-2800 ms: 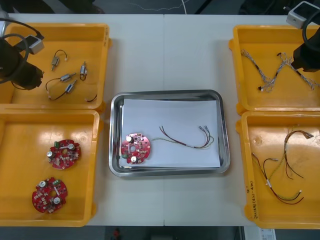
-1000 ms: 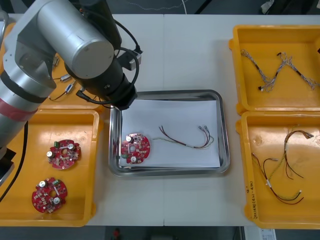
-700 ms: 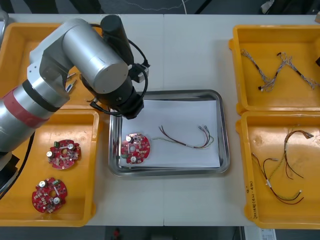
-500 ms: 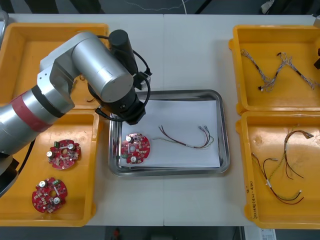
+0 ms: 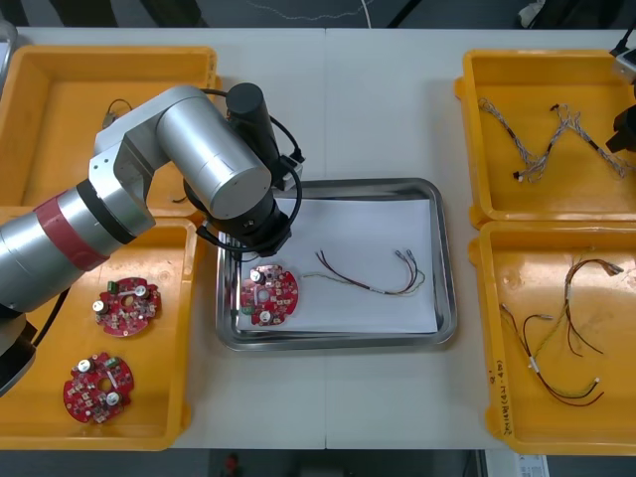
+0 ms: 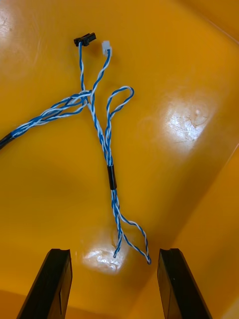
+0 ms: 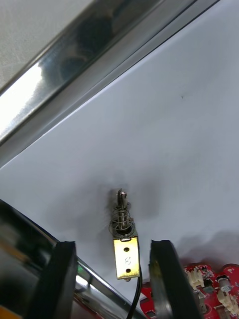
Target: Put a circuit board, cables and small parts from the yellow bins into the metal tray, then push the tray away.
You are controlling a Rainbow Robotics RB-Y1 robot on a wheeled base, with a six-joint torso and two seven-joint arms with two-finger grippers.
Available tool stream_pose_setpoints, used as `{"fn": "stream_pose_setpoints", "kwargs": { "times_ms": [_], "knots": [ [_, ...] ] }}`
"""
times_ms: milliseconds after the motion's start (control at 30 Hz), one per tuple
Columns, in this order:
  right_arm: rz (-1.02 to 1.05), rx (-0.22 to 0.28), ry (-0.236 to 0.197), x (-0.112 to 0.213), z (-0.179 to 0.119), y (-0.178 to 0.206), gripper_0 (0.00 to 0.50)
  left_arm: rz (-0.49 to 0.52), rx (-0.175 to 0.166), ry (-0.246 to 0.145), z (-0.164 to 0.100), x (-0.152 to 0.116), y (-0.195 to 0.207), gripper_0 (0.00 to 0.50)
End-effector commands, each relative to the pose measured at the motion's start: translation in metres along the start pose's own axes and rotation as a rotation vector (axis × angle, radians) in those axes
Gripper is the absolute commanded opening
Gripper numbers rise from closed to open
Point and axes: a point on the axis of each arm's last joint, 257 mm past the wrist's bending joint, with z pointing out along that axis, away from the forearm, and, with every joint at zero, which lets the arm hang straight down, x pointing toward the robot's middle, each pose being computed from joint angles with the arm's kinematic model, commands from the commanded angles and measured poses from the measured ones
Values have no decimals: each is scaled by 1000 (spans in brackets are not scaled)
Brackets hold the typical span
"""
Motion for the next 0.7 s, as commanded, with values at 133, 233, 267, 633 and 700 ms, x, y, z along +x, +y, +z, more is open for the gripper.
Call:
{"fn": "stream_pose_setpoints", "kwargs": {
  "times_ms": [133,233,267,633,700],
  "knots": [
    [41,41,-100,-20,-23,-30,500,-12,4,-57,-16,-29,-13,500],
    [53,45,-110,-15,-16,-31,500,-14,5,-65,-19,-31,-14,500],
    [55,45,-114,-15,-15,-31,500,-15,6,-64,-19,-31,-15,500],
    [42,86,-136,-2,1,-41,500,-64,6,-58,-57,-37,-5,500],
    [40,93,-140,-1,6,-40,500,-81,11,-61,-68,-39,-1,500]
  ]
}}
